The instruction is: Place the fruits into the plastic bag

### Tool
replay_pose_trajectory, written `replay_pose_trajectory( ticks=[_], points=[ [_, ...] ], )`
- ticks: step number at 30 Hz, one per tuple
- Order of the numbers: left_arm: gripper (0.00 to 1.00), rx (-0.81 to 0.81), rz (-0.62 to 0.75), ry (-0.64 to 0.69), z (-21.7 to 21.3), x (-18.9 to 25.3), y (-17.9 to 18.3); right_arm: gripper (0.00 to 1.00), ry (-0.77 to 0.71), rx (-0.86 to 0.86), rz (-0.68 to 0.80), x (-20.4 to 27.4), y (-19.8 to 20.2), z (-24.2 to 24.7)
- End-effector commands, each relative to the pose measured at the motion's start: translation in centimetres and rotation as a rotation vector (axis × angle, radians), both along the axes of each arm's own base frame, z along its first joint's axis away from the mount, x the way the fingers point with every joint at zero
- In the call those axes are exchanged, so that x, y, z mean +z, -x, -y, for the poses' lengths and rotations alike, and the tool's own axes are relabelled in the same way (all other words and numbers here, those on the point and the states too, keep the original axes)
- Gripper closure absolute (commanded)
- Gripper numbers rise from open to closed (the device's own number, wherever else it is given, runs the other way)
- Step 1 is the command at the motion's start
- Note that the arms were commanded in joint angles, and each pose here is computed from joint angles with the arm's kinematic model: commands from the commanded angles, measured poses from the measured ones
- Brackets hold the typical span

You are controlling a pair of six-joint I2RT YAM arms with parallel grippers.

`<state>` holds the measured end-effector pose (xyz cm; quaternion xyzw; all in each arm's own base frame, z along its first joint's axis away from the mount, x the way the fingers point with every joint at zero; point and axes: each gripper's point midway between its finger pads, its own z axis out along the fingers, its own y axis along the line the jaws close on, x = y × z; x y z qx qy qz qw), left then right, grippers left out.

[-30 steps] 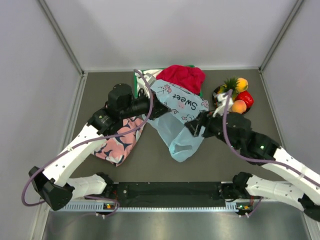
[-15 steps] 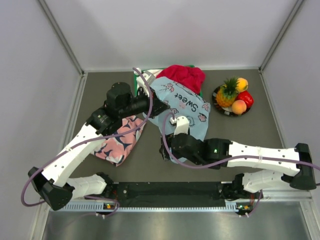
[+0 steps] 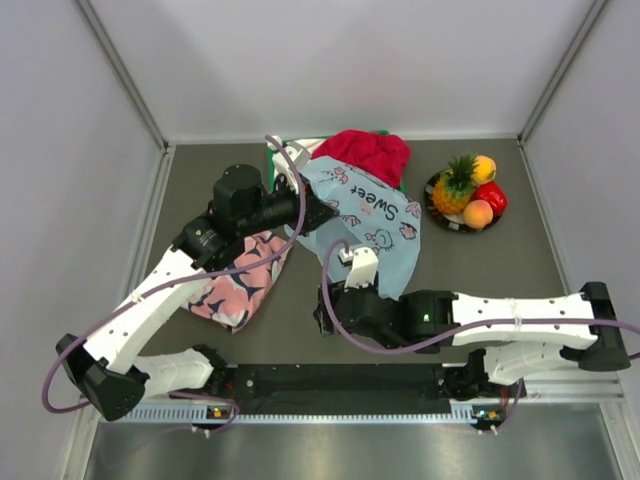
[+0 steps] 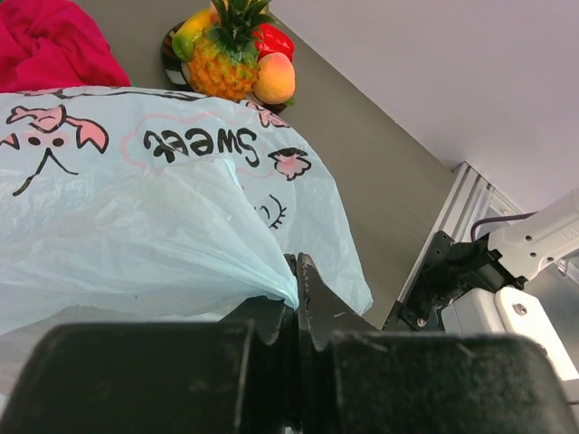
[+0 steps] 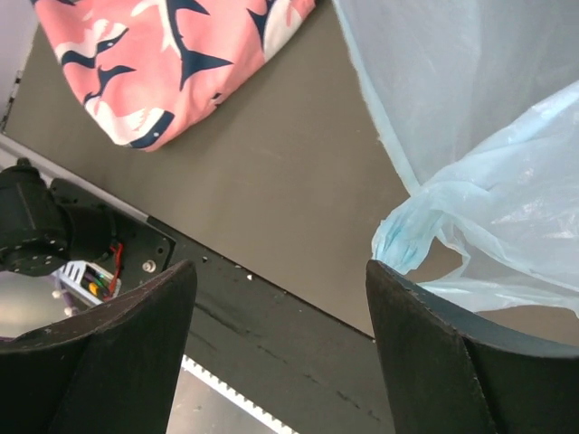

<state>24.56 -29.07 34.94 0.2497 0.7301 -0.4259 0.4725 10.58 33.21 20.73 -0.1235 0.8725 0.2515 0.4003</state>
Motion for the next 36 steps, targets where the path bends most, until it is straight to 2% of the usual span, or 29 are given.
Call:
replay_pose_trajectory(
  ticks=[1,7,13,21,26,27,31,33,36],
  points=[
    [1.00,-0.003,0.078,0.050,0.0,2.6,0.2,0.24,0.033,-0.080,0.025,-0.6,-0.5,1.1],
    [1.00,-0.003,0.083,0.053,-0.1,2.8,0.3,0.23,0.207,-0.159,0.059,-1.8,-1.5,3.1],
    [1.00,-0.017,0.078,0.052,0.1,2.6,0.4,0.20,0.197,-0.199,0.088,-2.2,-2.5,3.5],
    [1.00,-0.023,0.091,0.047,0.0,2.4,0.5,0.21,0.177,-0.192,0.124,-3.9,-5.9,2.4],
    [1.00,-0.014,0.102,0.045,-0.2,2.4,0.5,0.33,0.210,-0.189,0.182,-4.1,-6.9,1.9],
    [1.00,-0.011,0.104,0.042,-0.3,2.3,0.5,0.39,0.217,-0.182,0.189,-4.2,-7.0,1.8],
    [1.00,-0.005,0.104,0.043,-0.6,2.2,0.7,0.54,0.217,-0.139,0.192,-4.6,-7.2,0.8],
    [1.00,0.004,0.108,0.044,-0.8,2.3,0.7,0.55,0.214,-0.132,0.197,-4.9,-7.3,0.5],
    [1.00,0.010,0.117,0.048,-1.1,2.7,0.9,0.52,0.266,-0.138,0.213,-5.8,-7.8,0.7]
  ],
)
